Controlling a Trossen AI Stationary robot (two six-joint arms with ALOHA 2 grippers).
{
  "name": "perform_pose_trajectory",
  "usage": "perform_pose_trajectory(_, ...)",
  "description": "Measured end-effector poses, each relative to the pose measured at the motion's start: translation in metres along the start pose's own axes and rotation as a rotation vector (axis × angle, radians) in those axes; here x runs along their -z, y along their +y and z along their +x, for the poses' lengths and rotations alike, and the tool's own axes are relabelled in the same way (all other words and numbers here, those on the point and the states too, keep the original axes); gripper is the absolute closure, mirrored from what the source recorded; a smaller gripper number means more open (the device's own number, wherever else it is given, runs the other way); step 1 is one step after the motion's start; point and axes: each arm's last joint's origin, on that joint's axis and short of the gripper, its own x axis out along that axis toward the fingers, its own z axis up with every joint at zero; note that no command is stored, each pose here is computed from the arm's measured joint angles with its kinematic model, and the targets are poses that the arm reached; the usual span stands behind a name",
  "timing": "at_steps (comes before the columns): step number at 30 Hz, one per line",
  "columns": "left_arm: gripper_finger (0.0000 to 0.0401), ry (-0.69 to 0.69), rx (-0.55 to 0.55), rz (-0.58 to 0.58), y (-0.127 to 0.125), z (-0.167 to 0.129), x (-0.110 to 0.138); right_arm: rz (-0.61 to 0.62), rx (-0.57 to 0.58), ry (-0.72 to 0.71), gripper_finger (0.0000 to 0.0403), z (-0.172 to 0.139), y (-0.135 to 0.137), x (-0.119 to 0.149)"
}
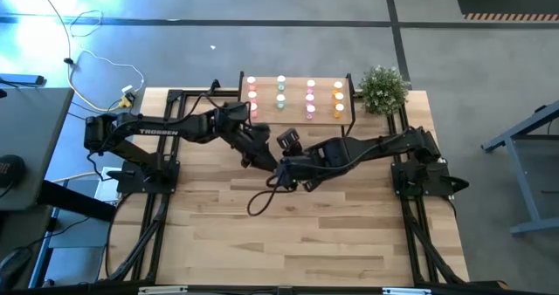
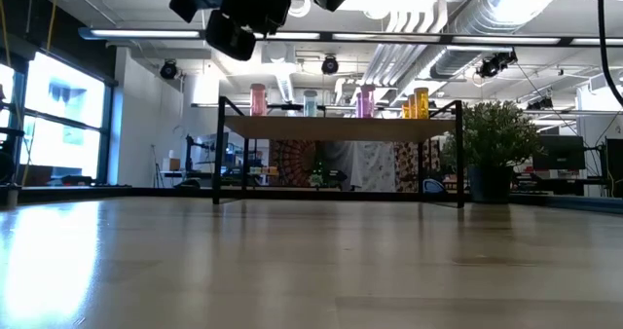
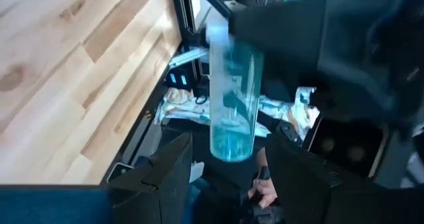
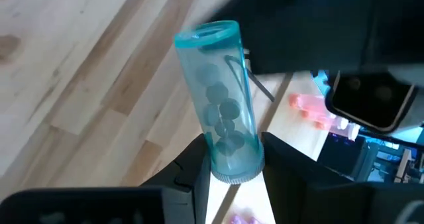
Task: Pick and place medicine bottles onto shelf by color
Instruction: Put the blue pill bottle on the shelf aligned with the other blue pill bottles
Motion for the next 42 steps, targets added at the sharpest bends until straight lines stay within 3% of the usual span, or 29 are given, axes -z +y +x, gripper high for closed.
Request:
perform_pose_trajectory(20,0.0219,0.006,0.017,0.005,-0.0018,-0.0009,-0.0008,-0.011,0.045,-0.051,0.0304,0.0021,-0.0077,-0.0041)
perform_pose_trajectory(33,0.0305,0.005,0.019,0.016,-0.0020,-0.0010,-0.0010,-0.029,0.045,-0.048,0.0304,0.0032,-0.0090,-0.0031)
perform_pose_trajectory(42,0.0301,0.005,0.020,0.024,-0.0021,-0.0010,-0.0010,-0.032,0.046,-0.047,0.0301,0.0032,-0.0090,-0.0031)
